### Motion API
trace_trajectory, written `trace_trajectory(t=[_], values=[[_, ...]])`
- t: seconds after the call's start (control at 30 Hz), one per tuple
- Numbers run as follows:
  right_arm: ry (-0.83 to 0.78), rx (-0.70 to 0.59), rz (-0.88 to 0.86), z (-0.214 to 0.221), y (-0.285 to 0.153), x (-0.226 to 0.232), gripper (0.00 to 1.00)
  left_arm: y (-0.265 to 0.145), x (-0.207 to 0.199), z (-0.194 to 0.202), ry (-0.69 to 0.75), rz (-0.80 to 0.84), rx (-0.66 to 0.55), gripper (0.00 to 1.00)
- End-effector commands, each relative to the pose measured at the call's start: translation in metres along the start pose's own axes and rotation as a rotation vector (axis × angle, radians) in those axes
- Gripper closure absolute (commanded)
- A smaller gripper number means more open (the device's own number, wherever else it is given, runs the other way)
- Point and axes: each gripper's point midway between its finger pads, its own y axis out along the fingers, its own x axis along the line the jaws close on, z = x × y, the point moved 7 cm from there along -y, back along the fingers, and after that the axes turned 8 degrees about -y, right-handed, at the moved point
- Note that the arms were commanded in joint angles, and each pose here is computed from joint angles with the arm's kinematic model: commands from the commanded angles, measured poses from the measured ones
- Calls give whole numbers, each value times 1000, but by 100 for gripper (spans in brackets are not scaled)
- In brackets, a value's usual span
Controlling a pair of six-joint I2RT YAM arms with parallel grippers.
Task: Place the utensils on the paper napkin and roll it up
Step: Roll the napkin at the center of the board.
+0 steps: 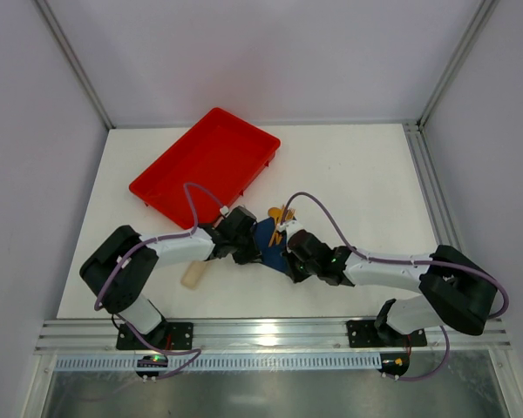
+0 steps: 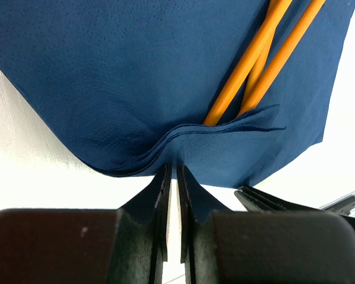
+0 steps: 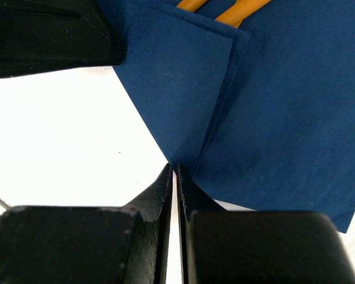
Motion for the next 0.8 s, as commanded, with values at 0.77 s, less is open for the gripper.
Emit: trace_trajectory(t=[0.77], values=[[20, 18, 15, 8, -5, -3, 94, -8, -3, -12, 15, -53, -82, 84]])
